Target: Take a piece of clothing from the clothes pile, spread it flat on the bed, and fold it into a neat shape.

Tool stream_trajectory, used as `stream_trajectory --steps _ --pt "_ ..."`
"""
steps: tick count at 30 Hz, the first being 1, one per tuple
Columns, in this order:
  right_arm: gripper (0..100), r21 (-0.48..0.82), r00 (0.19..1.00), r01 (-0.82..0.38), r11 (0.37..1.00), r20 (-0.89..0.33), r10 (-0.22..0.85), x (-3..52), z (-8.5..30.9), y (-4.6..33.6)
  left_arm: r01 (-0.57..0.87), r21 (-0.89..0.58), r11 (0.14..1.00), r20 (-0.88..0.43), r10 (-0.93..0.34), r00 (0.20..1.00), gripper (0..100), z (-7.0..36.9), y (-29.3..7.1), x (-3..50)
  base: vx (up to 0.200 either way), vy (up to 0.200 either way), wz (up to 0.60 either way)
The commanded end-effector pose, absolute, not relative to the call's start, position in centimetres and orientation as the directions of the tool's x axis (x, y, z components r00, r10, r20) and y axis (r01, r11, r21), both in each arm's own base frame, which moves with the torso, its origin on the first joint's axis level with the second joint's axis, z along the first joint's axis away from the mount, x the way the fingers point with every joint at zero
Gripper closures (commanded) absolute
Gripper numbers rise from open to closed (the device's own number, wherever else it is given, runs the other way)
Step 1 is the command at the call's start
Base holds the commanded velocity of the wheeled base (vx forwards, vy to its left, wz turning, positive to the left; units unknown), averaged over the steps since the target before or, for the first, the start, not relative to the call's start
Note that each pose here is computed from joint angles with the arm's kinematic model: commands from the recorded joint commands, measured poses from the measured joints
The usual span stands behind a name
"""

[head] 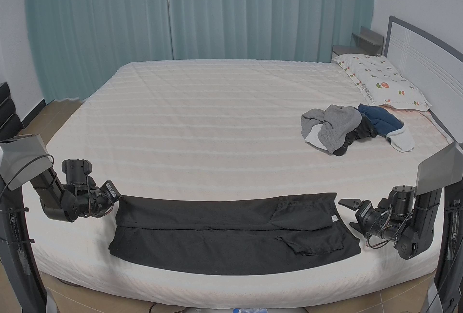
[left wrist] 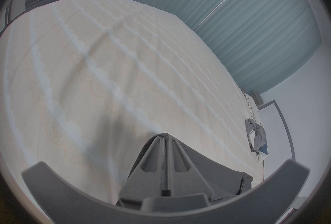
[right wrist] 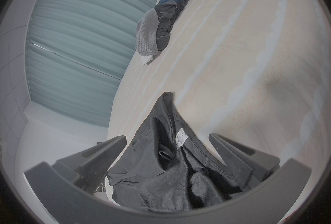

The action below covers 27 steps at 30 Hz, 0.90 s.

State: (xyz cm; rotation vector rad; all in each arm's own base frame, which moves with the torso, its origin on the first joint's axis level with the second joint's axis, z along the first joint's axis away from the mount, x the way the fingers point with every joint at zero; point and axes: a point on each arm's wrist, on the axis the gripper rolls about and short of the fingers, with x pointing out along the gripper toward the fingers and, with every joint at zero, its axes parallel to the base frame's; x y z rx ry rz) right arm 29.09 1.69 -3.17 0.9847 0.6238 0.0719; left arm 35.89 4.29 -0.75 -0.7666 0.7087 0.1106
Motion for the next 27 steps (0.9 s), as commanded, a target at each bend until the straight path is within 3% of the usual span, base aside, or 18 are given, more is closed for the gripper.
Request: stream_trajectory --steps 1,4,5,14,20,27 --pt "0 0.796 0.823 0.217 0.564 -0.460 0.333 29.0 -3.3 1.7 -0.342 -0.591 0.730 -0.633 -0.157 0.758 100 -0.8 4.2 35.6 0.000 0.000 0.00" --pt "0 0.797 0.822 0.217 0.563 -0.460 0.334 29.0 -3.3 1.7 -0.344 -0.589 0.731 -0.637 -0.158 0.755 100 -0.9 4.2 35.5 0.000 0.000 0.00" --pt "0 0.797 0.822 0.217 0.563 -0.460 0.334 29.0 -3.3 1.7 -0.343 -0.588 0.732 -0.637 -0.158 0.755 0 -0.9 4.2 35.5 0.000 0.000 0.00" --pt "0 0.799 0.818 0.218 0.561 -0.463 0.342 28.9 -3.3 1.6 -0.338 -0.594 0.730 -0.630 -0.161 0.759 0 -0.7 4.5 35.2 0.000 0.000 0.00" --pt "0 0.802 0.809 0.211 0.558 -0.464 0.362 28.7 -3.3 1.6 -0.242 -0.613 0.752 -0.626 -0.275 0.730 0 -0.6 4.8 33.4 0.000 0.000 0.00" --pt "0 0.802 0.808 0.208 0.560 -0.464 0.365 28.7 -3.3 1.6 -0.191 -0.596 0.780 -0.634 -0.311 0.708 0 -1.0 4.7 32.8 0.000 0.000 0.00"
